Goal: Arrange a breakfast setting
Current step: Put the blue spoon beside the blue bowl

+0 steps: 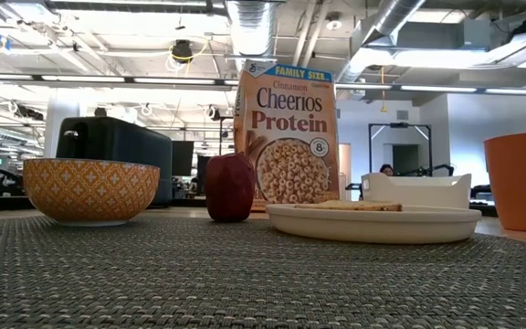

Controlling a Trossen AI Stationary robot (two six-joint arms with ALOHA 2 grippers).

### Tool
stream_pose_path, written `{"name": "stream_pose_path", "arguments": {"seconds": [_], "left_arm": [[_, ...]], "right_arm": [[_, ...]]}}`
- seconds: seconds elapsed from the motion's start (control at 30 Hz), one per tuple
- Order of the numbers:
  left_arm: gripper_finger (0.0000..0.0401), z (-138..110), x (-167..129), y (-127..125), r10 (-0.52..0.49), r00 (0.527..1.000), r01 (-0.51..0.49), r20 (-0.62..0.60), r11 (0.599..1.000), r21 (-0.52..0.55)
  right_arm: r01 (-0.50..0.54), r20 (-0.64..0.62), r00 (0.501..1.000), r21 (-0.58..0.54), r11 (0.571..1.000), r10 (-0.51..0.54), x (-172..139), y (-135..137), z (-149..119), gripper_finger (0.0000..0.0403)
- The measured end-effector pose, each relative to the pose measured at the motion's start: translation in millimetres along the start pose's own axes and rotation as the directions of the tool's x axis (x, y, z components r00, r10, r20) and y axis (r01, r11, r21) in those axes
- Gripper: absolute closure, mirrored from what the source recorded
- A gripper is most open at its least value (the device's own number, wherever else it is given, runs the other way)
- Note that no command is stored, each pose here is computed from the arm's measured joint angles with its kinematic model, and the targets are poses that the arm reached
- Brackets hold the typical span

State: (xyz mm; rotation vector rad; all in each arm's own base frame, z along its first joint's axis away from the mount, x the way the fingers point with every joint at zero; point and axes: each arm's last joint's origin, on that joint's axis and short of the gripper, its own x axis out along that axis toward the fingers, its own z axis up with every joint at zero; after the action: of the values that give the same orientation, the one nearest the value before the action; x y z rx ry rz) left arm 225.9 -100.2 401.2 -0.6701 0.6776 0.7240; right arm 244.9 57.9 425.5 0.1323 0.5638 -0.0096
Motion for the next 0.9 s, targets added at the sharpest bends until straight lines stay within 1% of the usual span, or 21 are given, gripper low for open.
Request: {"name": "stream_pose_path", "arguments": {"seconds": [0.1, 0.17, 0.3, 0.4, 0.47, 0.53, 0.67, 0.77, 0.9], "left_arm": [[0.0401, -2, -1, 13, 0.107, 0.994, -0.107, -0.023, 0.994, -0.032], [0.0401, -3, 0, 16, 0.141, 0.99, -0.142, -0.027, 0.989, -0.05], [0.0401, -8, 9, 33, 0.144, 0.989, -0.148, -0.044, 0.983, -0.109], [0.0401, -19, 21, 54, 0.139, 0.989, -0.147, -0.055, 0.973, -0.177], [0.0401, -28, 30, 66, 0.082, 0.995, -0.096, -0.065, 0.965, -0.245], [0.0401, -36, 37, 80, 0.033, 0.995, -0.058, -0.091, 0.956, -0.287], [0.0401, -54, 53, 104, 0.032, 0.989, -0.081, -0.145, 0.933, -0.351], [0.0401, -65, 62, 121, 0.051, 0.983, -0.115, -0.175, 0.92, -0.375], [0.0401, -78, 76, 135, 0.059, 0.982, -0.13, -0.182, 0.904, -0.408]], "right_arm": [[-0.001, -0.013, 1.0, 0.002, 1.0, 0.001, 6, 0, -6, 0.0247], [0.005, -0.033, 0.999, 0.001, 1.0, -0.005, 11, 0, -11, 0.0248], [0.007, -0.029, 1.0, 0.016, 1.0, -0.007, 21, 0, -17, 0.025], [0.009, -0.049, 0.999, 0.026, 1.0, -0.008, 25, 0, -22, 0.025], [0.005, -0.041, 0.999, 0.034, 0.999, -0.004, 25, 0, -22, 0.025], [0.004, -0.04, 0.999, 0.036, 0.999, -0.003, 25, 0, -21, 0.025], [0.001, -0.042, 0.999, 0.035, 0.999, 0.0, 25, 1, -22, 0.025], [0.0, -0.041, 0.999, 0.038, 0.999, 0.001, 25, 2, -22, 0.025], [0.002, -0.04, 0.999, 0.041, 0.999, -0.001, 25, 1, -22, 0.025]]}}
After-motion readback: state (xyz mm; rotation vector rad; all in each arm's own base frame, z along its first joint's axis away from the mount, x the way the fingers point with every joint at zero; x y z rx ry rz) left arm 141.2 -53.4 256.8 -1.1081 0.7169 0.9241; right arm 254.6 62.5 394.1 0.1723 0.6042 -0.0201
